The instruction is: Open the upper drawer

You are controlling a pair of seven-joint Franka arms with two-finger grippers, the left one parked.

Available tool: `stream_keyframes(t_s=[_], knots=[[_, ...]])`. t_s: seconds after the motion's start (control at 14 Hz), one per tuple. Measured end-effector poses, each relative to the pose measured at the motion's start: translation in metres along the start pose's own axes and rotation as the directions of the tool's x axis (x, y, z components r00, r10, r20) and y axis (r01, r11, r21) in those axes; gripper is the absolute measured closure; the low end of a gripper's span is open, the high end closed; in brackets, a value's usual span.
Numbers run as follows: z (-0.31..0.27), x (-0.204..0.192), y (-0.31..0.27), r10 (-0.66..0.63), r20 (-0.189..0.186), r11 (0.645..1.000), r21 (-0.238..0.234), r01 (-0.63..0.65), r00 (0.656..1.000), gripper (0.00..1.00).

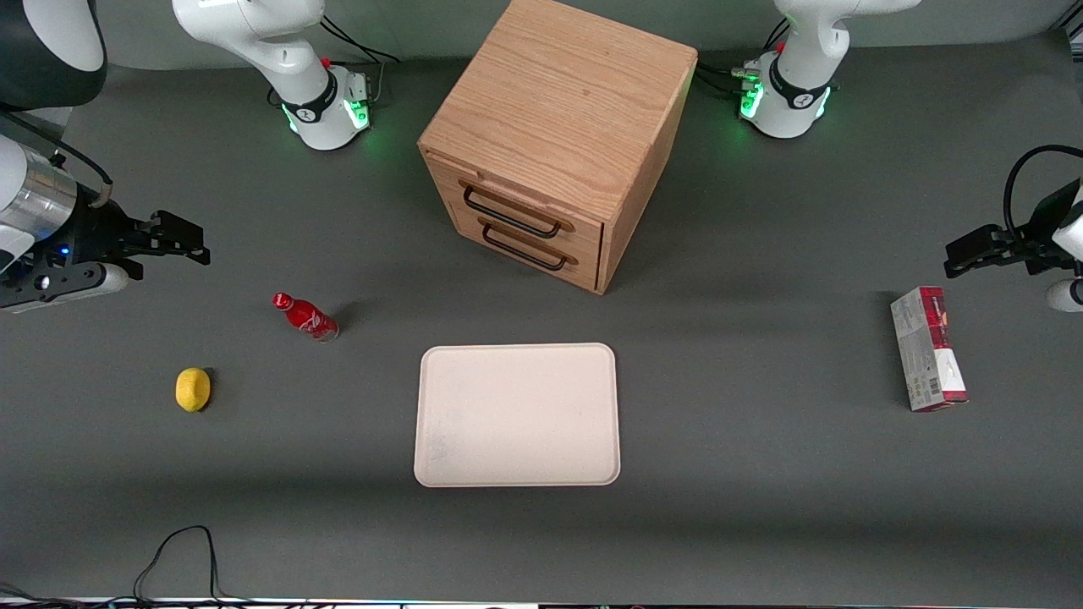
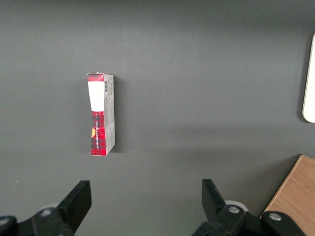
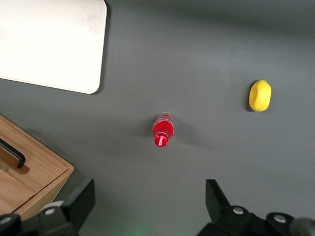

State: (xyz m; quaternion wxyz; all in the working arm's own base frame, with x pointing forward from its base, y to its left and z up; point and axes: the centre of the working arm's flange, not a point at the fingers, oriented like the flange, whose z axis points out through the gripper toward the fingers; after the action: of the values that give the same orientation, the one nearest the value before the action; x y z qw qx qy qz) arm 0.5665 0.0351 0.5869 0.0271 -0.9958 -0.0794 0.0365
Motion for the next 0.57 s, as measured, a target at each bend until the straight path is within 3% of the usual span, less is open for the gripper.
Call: stream_keyframes(t_s=[0.57], knots=[[0.0036,-0.0016,0.004,-0.001,0.025,1.0,0.003,0.001,1.0,0.0]])
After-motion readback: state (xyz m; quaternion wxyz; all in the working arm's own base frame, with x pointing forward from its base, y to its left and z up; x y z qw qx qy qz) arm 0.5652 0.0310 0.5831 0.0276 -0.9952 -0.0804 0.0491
